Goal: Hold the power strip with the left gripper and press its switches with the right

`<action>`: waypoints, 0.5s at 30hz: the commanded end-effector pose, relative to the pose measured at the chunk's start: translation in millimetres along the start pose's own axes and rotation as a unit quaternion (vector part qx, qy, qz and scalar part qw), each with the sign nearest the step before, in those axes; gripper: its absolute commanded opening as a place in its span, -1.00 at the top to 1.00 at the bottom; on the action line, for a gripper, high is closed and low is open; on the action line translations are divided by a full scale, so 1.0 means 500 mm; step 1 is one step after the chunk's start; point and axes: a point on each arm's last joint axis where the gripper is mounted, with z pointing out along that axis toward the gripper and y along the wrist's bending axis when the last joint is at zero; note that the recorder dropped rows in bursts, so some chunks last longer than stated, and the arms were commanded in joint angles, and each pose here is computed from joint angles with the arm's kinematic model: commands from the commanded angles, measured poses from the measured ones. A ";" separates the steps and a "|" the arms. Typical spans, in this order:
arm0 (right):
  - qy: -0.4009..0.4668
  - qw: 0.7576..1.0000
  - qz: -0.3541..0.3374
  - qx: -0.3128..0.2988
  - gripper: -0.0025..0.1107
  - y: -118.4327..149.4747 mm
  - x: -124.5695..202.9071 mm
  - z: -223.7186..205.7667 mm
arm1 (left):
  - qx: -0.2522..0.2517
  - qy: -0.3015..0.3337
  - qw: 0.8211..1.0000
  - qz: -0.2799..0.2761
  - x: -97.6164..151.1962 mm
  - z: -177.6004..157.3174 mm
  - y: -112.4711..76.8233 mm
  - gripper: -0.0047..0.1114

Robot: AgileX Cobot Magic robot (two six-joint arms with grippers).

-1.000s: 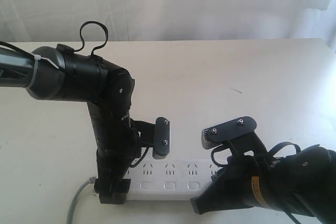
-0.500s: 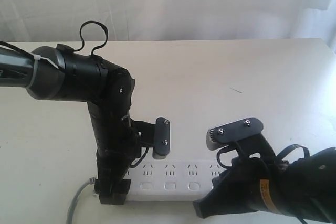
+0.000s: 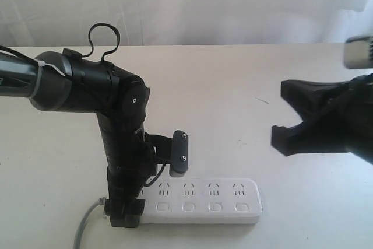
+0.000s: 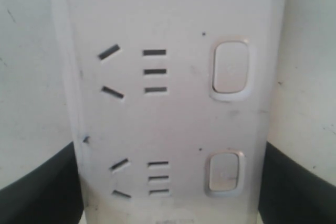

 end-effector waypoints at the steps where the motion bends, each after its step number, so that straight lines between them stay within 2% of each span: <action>1: -0.048 0.999 -0.017 0.019 0.96 -0.015 -0.025 -0.033 | 0.012 -0.001 1.000 -0.002 0.000 -0.009 -0.010 0.30; 2: -0.052 0.998 -0.018 0.019 0.96 -0.015 -0.027 -0.036 | 0.011 -0.002 1.000 -0.002 0.000 -0.009 -0.010 0.07; 5: -0.055 0.998 -0.017 0.018 0.96 -0.015 -0.029 -0.039 | -0.006 -0.014 1.000 -0.017 -0.005 -0.009 -0.003 -0.82; 7: -0.055 0.998 -0.017 0.018 0.96 -0.015 -0.029 -0.039 | -0.017 -0.010 0.999 -0.041 -0.003 -0.009 0.001 -0.89; 15: -0.054 0.998 -0.017 0.016 0.96 -0.015 -0.029 -0.039 | 0.007 0.020 0.999 -0.041 0.005 -0.016 -0.006 -0.89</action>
